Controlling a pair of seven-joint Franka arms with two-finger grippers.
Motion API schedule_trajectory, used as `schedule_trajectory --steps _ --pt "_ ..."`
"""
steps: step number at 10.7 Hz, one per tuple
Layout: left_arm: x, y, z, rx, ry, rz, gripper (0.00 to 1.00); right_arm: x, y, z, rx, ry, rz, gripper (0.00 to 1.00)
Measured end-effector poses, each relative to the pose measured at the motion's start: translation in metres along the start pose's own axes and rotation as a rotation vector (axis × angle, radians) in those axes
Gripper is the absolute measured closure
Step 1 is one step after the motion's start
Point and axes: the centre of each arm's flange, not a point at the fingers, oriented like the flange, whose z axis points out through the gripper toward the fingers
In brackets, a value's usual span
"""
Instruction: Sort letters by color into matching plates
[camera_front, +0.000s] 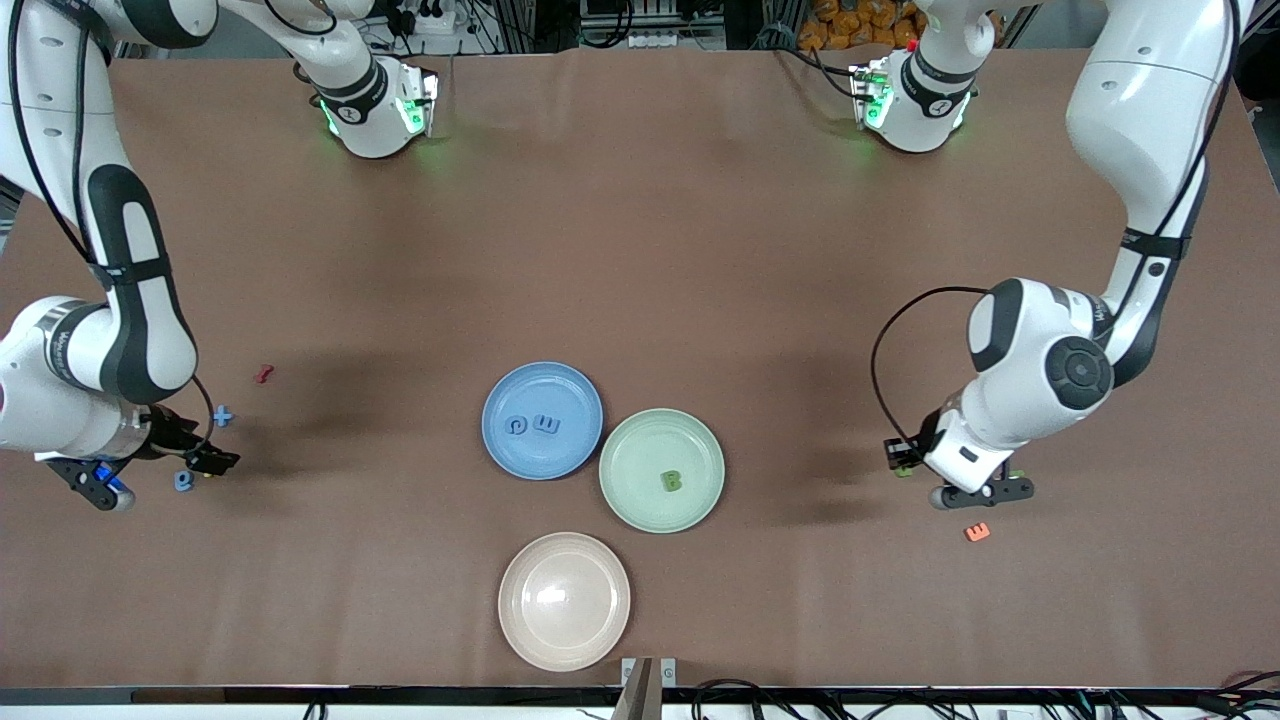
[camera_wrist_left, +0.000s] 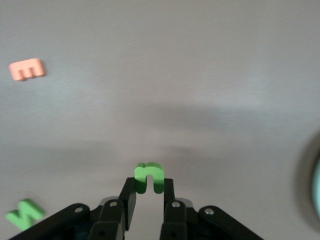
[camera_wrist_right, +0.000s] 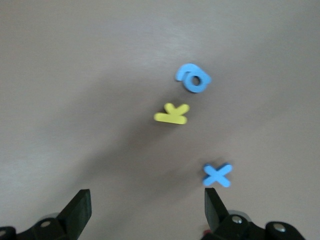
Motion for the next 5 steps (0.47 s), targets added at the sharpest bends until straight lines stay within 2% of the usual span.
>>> schedule_trajectory --steps 3,5 --pt "-0.014 0.081 -0.021 -0.053 0.033 0.011 0.74 0.004 0.023 0.010 -0.012 -0.006 0.029 0.00" --pt "-0.030 0.130 -0.029 -0.075 0.042 0.024 0.74 0.004 0.040 0.024 -0.011 0.022 0.034 0.00"
